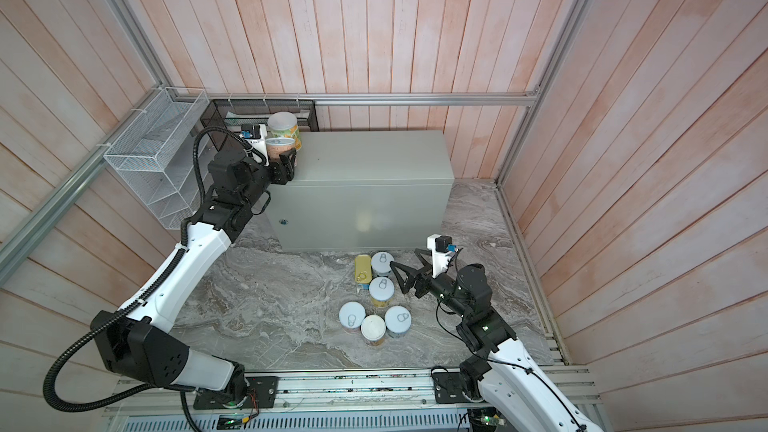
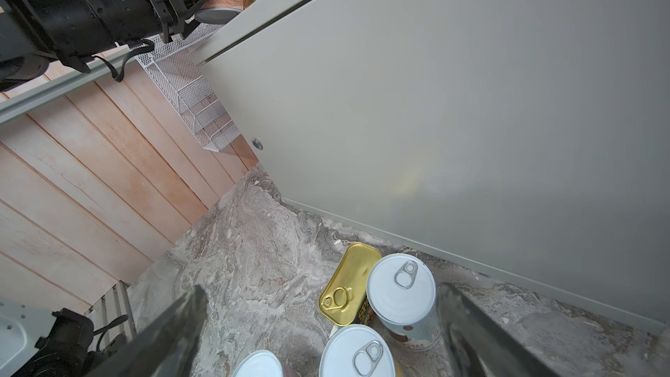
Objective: Place and organize the canned foods onto the counter
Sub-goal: 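Lift the orange-labelled can with the left gripper while the right gripper withdraws, then set the can beside the peach jar and open the left gripper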
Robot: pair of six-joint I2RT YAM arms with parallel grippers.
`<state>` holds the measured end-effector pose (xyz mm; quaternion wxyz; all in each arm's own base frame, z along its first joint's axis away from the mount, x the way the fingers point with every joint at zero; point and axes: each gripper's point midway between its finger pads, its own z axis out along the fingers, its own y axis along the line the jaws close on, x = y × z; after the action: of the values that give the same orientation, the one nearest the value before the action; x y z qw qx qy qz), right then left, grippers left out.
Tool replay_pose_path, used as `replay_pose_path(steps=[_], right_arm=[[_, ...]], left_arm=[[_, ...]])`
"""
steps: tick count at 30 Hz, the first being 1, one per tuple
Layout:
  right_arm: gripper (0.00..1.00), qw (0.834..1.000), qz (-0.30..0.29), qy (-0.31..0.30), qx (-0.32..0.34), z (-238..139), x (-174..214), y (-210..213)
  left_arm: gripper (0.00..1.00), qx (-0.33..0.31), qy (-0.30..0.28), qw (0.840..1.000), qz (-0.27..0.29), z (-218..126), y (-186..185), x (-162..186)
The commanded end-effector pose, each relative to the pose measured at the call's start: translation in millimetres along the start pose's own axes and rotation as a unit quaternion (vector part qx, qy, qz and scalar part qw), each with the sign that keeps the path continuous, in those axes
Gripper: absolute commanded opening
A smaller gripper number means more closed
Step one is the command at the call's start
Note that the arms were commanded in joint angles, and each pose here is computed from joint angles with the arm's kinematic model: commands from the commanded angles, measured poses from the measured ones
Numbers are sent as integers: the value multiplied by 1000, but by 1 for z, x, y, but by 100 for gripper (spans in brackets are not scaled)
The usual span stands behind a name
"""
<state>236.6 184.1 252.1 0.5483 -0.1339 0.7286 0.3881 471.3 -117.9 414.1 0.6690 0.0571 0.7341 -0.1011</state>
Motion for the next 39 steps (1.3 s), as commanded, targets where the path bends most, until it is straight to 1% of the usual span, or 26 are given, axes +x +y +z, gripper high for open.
replay_pose_path(steps=[1, 5, 11, 12, 13, 14, 15, 17, 20, 24, 33, 36, 39], right_arm=[[98, 1000, 8, 1, 7, -2, 2, -3], [98, 1000, 11, -2, 10, -3, 2, -3], [98, 1000, 13, 0, 9, -4, 3, -3], [98, 1000, 13, 0, 9, -4, 3, -3], [98, 1000, 14, 0, 9, -4, 3, -3], [98, 1000, 13, -1, 7, -4, 3, -2], [98, 1000, 14, 0, 7, -4, 3, -2], [98, 1000, 14, 0, 1, -5, 2, 1], [98, 1000, 13, -5, -5, -7, 0, 3], [98, 1000, 15, -7, 5, -8, 2, -1], [98, 999, 24, -13, 18, -10, 5, -6], [98, 999, 27, -15, 17, -13, 4, -5], [98, 999, 26, -20, 2, -18, 3, 1]], left_arm=[[43, 0, -36, 999, 1, 3, 4, -13], [43, -6, -25, 1000, 1, 6, 8, 0], [45, -14, -28, 1000, 1, 6, 12, 13], [49, -13, -25, 1000, 1, 8, 13, 16], [57, -10, -18, 1000, 1, 9, 12, 20], [77, -4, -9, 1000, 1, 10, 10, 22], [99, -1, -3, 1000, -6, 10, 8, 24], [100, -9, 4, 1000, -22, 9, 11, 27], [100, -26, -2, 999, -35, -2, 17, 26], [100, -38, -19, 998, -37, -20, 21, 20], [100, -50, -28, 998, -38, -51, 24, 5], [100, -56, -17, 997, -41, -56, 24, 9], [100, -48, 5, 998, -40, -58, 18, 20]])
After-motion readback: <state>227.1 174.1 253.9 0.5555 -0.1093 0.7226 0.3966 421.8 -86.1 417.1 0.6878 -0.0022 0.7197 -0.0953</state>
